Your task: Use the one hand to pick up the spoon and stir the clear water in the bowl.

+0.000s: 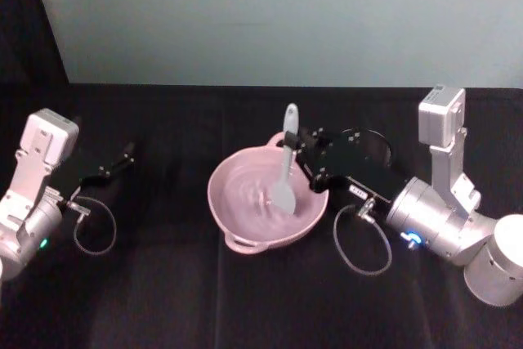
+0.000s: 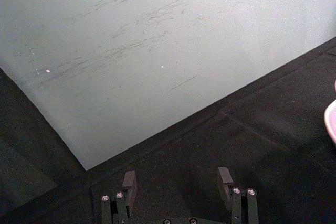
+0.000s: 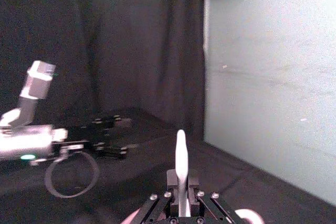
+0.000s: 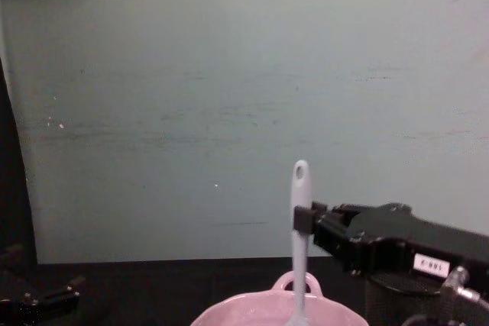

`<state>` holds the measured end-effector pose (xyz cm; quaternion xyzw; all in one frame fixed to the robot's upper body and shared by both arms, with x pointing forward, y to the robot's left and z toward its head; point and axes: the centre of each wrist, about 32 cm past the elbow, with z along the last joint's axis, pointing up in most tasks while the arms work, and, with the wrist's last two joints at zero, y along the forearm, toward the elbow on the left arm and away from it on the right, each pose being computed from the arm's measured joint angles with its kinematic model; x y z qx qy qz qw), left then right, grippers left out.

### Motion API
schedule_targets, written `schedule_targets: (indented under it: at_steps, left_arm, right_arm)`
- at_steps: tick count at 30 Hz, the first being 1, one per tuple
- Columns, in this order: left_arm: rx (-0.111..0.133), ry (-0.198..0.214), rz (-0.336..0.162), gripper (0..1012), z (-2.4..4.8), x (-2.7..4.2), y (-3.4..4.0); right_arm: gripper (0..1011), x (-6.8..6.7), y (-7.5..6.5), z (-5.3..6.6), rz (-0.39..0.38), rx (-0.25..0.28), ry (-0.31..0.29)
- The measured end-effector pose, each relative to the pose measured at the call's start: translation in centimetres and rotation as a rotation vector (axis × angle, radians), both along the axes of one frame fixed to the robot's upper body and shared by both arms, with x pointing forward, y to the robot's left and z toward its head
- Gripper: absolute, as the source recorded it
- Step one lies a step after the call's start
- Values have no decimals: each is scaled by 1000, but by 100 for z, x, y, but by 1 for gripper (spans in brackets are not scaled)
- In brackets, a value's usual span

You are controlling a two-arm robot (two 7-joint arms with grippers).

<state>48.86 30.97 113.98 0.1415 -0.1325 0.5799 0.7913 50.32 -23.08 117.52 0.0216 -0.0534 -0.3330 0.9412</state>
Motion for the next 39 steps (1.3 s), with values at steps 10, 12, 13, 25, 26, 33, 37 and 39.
schedule_targets:
  at_steps: [10, 12, 13, 25, 26, 33, 37, 39]
  left_arm:
    - [0, 0, 0, 1011, 0, 0, 0]
    - [0, 0, 0, 1011, 0, 0, 0]
    - [0, 0, 0, 1011, 0, 0, 0]
    - [0, 0, 0, 1011, 0, 0, 0]
    - [0, 0, 0, 1011, 0, 0, 0]
    - [0, 0, 0, 1011, 0, 0, 0]
    - [0, 0, 0, 1011, 0, 0, 0]
    - [0, 0, 0, 1011, 0, 0, 0]
  right_arm:
    - [109, -53, 332, -123, 81, 73, 54]
    - [109, -23, 376, -128, 82, 86, 41]
    - [109, -23, 376, -128, 82, 86, 41]
    - [109, 333, 426, -190, -27, 84, -37]
    - [109, 345, 411, -190, -36, 80, -41]
    - [108, 361, 209, -169, -90, 39, -70]
    - [109, 279, 68, -124, -102, 15, -69]
    - [109, 228, 23, -101, -100, 9, -61]
